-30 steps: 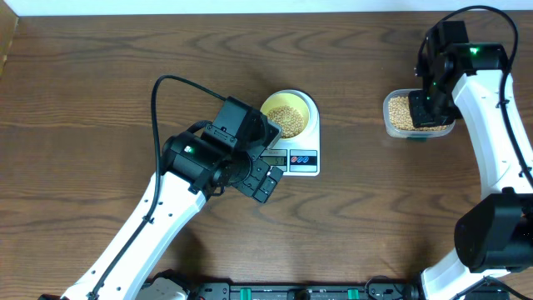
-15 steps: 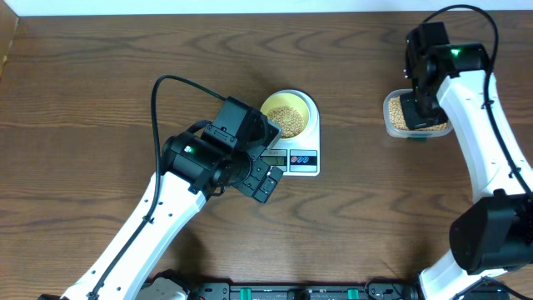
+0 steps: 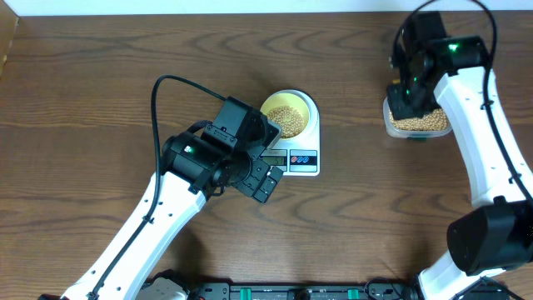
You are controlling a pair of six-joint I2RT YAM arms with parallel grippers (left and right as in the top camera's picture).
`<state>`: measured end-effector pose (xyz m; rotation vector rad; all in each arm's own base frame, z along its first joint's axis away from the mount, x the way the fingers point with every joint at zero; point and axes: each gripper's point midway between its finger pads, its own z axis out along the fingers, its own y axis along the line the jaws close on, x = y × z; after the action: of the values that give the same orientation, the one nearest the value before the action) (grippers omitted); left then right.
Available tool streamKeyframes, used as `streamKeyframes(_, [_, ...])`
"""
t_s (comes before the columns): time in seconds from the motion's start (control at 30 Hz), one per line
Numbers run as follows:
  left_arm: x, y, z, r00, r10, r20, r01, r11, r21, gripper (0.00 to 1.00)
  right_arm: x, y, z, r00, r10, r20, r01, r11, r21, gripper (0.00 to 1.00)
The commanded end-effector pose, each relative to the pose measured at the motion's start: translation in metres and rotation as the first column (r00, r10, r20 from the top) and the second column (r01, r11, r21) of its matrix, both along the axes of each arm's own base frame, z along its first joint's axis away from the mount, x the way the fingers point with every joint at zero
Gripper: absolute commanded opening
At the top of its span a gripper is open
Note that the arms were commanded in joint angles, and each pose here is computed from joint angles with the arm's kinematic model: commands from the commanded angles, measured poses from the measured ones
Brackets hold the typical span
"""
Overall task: Scoop item into bowl and weigh 50g on scale
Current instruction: 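Lift the refilled scoop with the right gripper toward the bowl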
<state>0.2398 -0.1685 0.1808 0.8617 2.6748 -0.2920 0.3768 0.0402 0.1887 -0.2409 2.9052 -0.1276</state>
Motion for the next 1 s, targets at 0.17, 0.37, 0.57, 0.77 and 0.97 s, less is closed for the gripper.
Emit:
streamKeyframes(0.17, [0.001,-0.001,0.006,1.0,-0.002,0.018,0.002,1.0,-0.007,0.98,0.001,0.087,0.059,0.959,0.238,0.153,-0.28,0.868,0.41,0.01])
streamKeyframes(0.37, [0.001,-0.001,0.006,1.0,-0.002,0.018,0.002,1.0,-0.007,0.98,-0.01,0.111,0.057,0.935,0.325,0.144,-0.353,0.802,0.482,0.01])
streamKeyframes(0.57, [0.001,-0.001,0.006,1.0,-0.002,0.018,0.002,1.0,-0.007,0.98,-0.019,0.131,0.035,0.9,0.427,0.091,-0.412,0.76,0.502,0.01])
streamKeyframes(0.77, [0.001,-0.001,0.006,1.0,-0.002,0.018,0.002,1.0,-0.007,0.98,-0.018,0.144,0.016,0.877,0.477,0.058,-0.434,0.734,0.522,0.01])
streamKeyframes(0.97, [0.001,-0.001,0.006,1.0,-0.002,0.018,0.002,1.0,-0.007,0.98,-0.014,0.148,0.001,0.86,0.508,0.041,-0.451,0.722,0.525,0.01])
